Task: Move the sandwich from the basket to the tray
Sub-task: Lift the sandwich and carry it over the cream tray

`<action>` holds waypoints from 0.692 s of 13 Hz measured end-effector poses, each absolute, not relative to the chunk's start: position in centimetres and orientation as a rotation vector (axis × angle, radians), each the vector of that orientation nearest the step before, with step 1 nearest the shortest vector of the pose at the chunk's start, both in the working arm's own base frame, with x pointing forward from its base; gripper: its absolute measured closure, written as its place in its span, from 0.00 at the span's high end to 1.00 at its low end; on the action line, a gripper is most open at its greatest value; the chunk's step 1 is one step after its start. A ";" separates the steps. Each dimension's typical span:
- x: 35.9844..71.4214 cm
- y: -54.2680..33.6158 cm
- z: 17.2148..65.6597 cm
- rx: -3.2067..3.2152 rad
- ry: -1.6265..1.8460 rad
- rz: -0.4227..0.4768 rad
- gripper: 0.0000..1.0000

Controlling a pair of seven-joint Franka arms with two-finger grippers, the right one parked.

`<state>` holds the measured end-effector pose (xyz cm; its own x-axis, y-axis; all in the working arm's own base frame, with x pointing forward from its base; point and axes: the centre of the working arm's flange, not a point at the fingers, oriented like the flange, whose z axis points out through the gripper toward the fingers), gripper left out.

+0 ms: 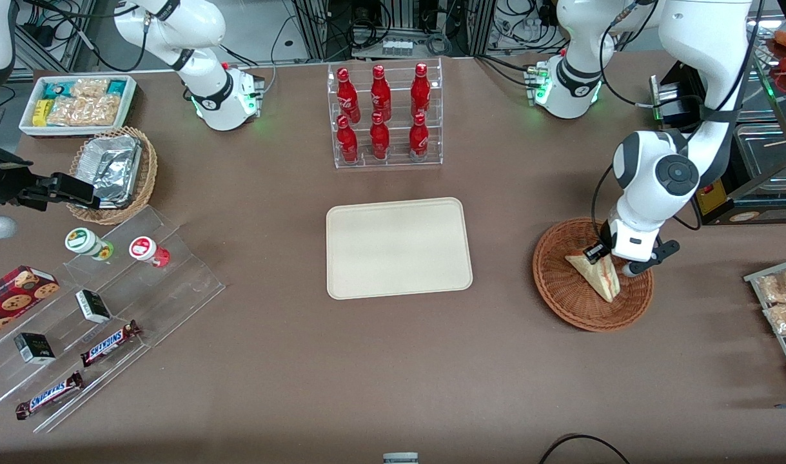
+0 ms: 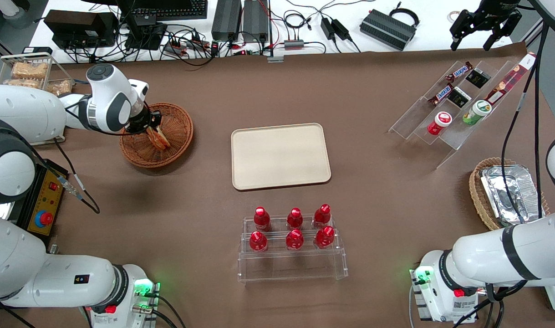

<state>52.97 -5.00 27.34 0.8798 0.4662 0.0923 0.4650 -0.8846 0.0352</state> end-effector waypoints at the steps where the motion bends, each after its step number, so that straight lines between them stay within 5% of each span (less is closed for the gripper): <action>1: 53.2 -5.4 28.5 3.036 0.739 0.162 0.22; 2: 53.3 -6.5 30.2 3.044 0.710 0.163 0.15; 9: 50.6 -26.5 44.7 3.154 0.282 0.044 0.15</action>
<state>50.63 -26.48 44.71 0.9838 0.1767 0.0301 0.1774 -0.9839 -0.0227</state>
